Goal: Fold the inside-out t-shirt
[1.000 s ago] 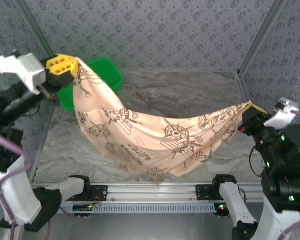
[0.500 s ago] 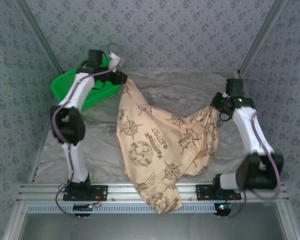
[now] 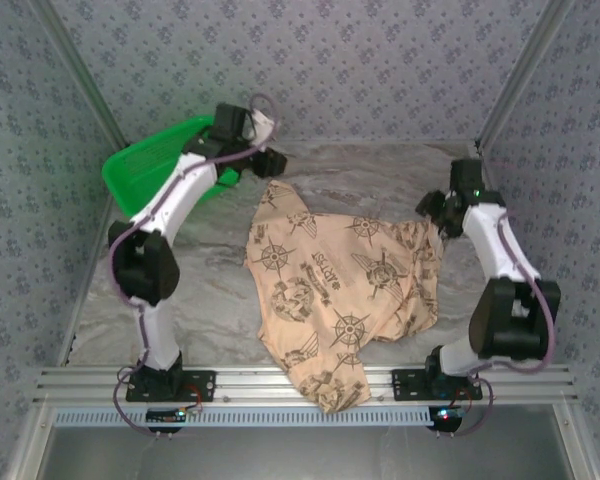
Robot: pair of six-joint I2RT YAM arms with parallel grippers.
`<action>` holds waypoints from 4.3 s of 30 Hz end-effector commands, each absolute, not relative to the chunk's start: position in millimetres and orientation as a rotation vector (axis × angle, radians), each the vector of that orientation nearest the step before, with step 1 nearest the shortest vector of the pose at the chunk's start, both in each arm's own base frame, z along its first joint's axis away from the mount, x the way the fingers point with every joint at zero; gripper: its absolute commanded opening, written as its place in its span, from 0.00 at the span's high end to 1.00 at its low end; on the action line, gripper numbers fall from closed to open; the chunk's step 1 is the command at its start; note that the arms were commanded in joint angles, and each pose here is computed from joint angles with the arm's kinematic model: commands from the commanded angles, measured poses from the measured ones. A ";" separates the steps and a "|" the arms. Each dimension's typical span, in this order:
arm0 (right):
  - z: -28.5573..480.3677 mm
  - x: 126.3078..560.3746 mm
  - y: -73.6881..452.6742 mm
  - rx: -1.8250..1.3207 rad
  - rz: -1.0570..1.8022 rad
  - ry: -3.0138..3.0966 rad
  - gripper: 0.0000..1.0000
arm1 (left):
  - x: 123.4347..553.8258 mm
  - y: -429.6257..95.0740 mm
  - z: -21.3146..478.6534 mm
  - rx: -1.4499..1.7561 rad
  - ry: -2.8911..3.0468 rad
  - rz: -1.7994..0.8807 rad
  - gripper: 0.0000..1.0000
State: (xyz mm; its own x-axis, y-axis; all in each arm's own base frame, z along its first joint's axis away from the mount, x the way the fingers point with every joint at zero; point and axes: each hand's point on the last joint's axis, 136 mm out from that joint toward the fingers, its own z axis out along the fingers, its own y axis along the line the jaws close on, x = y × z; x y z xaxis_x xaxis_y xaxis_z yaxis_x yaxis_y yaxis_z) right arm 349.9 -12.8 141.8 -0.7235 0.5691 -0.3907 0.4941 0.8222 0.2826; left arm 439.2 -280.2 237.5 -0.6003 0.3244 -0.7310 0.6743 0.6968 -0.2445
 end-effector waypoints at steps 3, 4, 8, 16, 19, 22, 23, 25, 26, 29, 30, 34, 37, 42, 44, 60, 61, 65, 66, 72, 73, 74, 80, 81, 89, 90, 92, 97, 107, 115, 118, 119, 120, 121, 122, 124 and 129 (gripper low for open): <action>78.7 264.4 -2.6 0.936 0.077 2.732 0.35 | 371.6 -300.6 133.9 0.585 2.514 -0.635 0.60; 69.4 253.6 -3.3 0.964 0.055 2.750 0.36 | 367.6 -293.1 115.3 0.546 2.574 -0.572 0.60; 39.4 236.6 -0.3 1.005 0.038 2.777 0.40 | 369.5 -255.0 56.6 0.437 2.744 -0.326 0.61; 16.5 272.6 -2.8 1.051 0.014 2.731 1.00 | 414.4 -248.2 15.1 0.480 2.800 -0.234 0.81; 22.6 294.5 0.0 0.973 0.004 2.752 1.00 | 437.7 -257.2 11.9 0.586 2.748 -0.166 0.88; 31.6 314.8 12.1 0.873 0.068 2.758 1.00 | 469.4 -265.4 18.1 0.686 2.670 -0.075 0.90; 34.3 319.8 18.0 0.829 0.095 2.769 1.00 | 480.8 -267.0 20.2 0.712 2.637 -0.035 0.90; 38.0 322.4 24.8 0.783 0.131 2.798 0.77 | 502.2 -272.9 30.2 0.768 2.559 0.010 0.90; 40.2 322.2 25.6 0.743 0.140 2.813 0.61 | 510.3 -276.0 33.6 0.791 2.529 0.029 0.88; 52.0 305.6 14.8 0.757 0.103 2.819 0.48 | 523.9 -285.0 52.2 0.810 2.473 0.031 0.73; 58.8 299.1 16.0 0.753 0.140 2.814 0.46 | 523.0 -289.3 62.3 0.805 2.461 0.018 0.68; 79.8 259.5 19.8 0.793 0.259 2.797 0.39 | 495.9 -307.1 106.9 0.789 2.428 -0.102 0.62; 82.7 223.3 20.1 0.863 0.253 2.779 0.37 | 452.5 -313.7 138.1 0.809 2.408 -0.153 0.59; 61.1 195.7 45.0 0.870 0.358 2.803 0.52 | 347.6 -322.3 143.9 0.858 2.468 -0.284 0.58; 49.1 193.6 58.3 0.870 0.421 2.820 0.58 | 308.6 -318.4 125.9 0.792 2.550 -0.352 0.58; 17.7 214.0 63.1 0.743 0.223 2.821 0.96 | 67.8 -386.3 64.1 1.916 2.028 -0.549 0.54; 23.4 218.7 63.1 0.751 0.220 2.808 0.98 | 67.2 -389.6 59.0 1.957 1.989 -0.543 0.54; 37.3 229.4 56.4 0.793 0.170 2.758 1.00 | 49.4 -390.3 37.0 2.167 1.900 -0.572 0.54; 40.3 233.1 54.3 0.802 0.166 2.742 1.00 | 45.9 -388.6 32.3 2.202 1.897 -0.571 0.53; 41.2 232.4 40.1 0.873 0.173 2.746 0.98 | 31.2 -382.7 5.0 2.352 1.843 -0.545 0.53; 41.1 232.7 39.0 0.878 0.184 2.749 0.98 | 28.4 -382.3 2.9 2.371 1.834 -0.560 0.54; 41.5 233.4 37.6 0.876 0.197 2.750 0.97 | 26.8 -382.4 2.2 2.391 1.819 -0.566 0.60; 50.2 237.7 21.7 0.843 0.187 2.762 0.90 | 56.3 -380.9 36.7 2.257 1.827 -0.692 1.00; 52.2 238.5 16.3 0.836 0.152 2.753 0.95 | 67.5 -376.6 51.2 2.174 1.861 -0.763 1.00; 67.1 261.4 12.6 0.706 0.063 2.705 0.96 | 132.4 -331.4 172.1 1.569 1.877 -1.232 1.00; 64.4 260.0 11.8 0.704 0.037 2.718 0.88 | 134.0 -323.8 174.9 1.544 1.882 -1.243 1.00; 57.1 250.6 1.9 0.741 -0.046 2.759 0.72 | 139.2 -311.7 166.1 1.507 1.948 -1.171 1.00; 64.9 242.8 -18.7 0.857 -0.026 2.747 0.42 | 124.4 -319.8 145.9 1.485 2.016 -1.108 0.77; 99.0 291.8 -35.6 0.904 0.176 2.618 0.32 | 88.2 -355.8 94.1 1.668 2.115 -0.859 0.49; 79.2 327.8 -40.6 0.818 0.264 2.690 0.35 | 41.4 -384.7 39.0 2.004 2.023 -0.530 0.45; 67.6 333.6 -34.8 0.778 0.294 2.731 0.39 | 42.8 -382.4 12.1 2.085 2.041 -0.354 0.45; 64.6 334.6 -34.0 0.774 0.293 2.737 0.40 | 41.0 -383.0 6.1 2.101 2.046 -0.343 0.45; 60.7 335.7 -33.8 0.773 0.285 2.745 0.41 | 39.2 -385.3 1.2 2.114 2.042 -0.336 0.46; 56.8 336.1 -34.0 0.771 0.270 2.754 0.41 | 37.8 -386.9 -0.1 2.122 2.036 -0.343 0.50; 53.4 336.0 -34.3 0.772 0.258 2.764 0.41 | 37.9 -387.7 0.9 2.130 2.024 -0.350 0.56; 43.5 334.5 -34.6 0.781 0.252 2.793 0.44 | 43.5 -384.6 8.3 2.132 2.009 -0.349 0.94; 40.2 335.9 -36.8 0.795 0.224 2.799 0.43 | 75.4 -362.6 66.8 2.000 2.019 -0.405 1.00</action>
